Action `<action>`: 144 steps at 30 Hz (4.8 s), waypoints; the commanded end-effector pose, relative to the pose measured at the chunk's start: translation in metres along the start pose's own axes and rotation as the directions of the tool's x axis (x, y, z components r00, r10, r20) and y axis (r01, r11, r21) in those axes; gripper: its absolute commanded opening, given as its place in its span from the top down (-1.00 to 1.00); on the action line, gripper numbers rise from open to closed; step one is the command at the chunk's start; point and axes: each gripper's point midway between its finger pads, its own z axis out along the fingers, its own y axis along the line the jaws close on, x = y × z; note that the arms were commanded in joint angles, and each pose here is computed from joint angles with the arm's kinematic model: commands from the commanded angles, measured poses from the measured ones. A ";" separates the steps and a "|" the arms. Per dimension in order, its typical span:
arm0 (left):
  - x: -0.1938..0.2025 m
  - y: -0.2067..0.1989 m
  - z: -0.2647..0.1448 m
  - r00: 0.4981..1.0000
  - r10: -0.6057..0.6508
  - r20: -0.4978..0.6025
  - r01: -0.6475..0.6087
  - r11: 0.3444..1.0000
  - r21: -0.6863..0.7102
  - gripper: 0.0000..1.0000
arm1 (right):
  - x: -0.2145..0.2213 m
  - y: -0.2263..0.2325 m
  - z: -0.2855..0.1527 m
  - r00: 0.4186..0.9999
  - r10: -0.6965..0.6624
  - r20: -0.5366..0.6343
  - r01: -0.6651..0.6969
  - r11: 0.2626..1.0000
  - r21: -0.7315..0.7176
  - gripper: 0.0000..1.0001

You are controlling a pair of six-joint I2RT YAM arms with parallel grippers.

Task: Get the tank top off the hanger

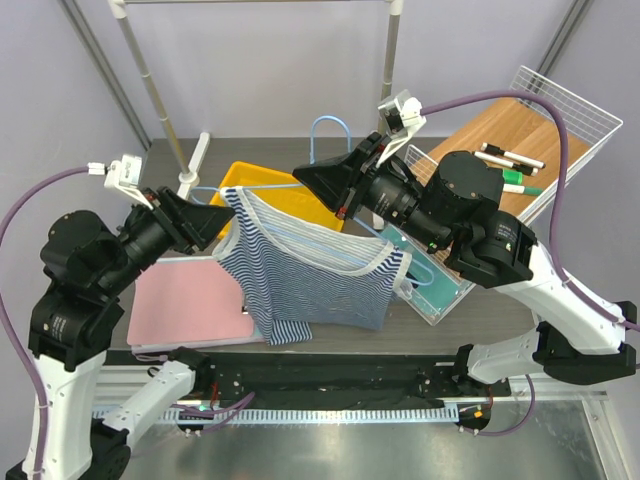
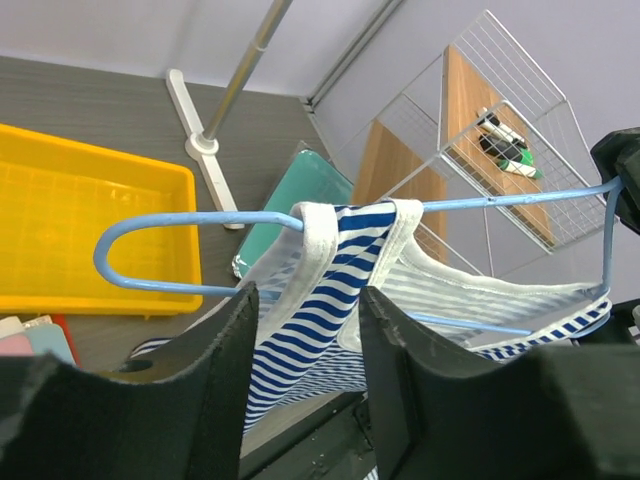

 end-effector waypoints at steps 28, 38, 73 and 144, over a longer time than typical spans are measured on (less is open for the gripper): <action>-0.028 -0.006 -0.005 0.990 -0.014 0.138 0.014 1.000 0.002 0.99 | -0.020 -0.002 -0.030 0.997 0.013 0.073 -0.011 1.000 -0.017 0.98; -0.043 0.013 -0.019 0.972 0.012 0.234 0.016 0.993 -0.118 0.99 | -0.024 0.004 -0.062 0.997 0.033 0.073 -0.027 0.997 -0.077 0.98; 0.031 -0.011 -0.022 0.995 0.083 -0.049 -0.076 0.989 0.130 0.16 | -0.044 0.019 -0.071 0.995 0.019 0.094 -0.006 0.990 -0.142 0.98; 0.112 -0.095 -0.001 0.879 0.230 -0.418 0.148 0.702 0.696 0.90 | 0.075 0.046 -0.032 0.883 -0.129 -0.450 -0.012 0.955 -0.297 0.98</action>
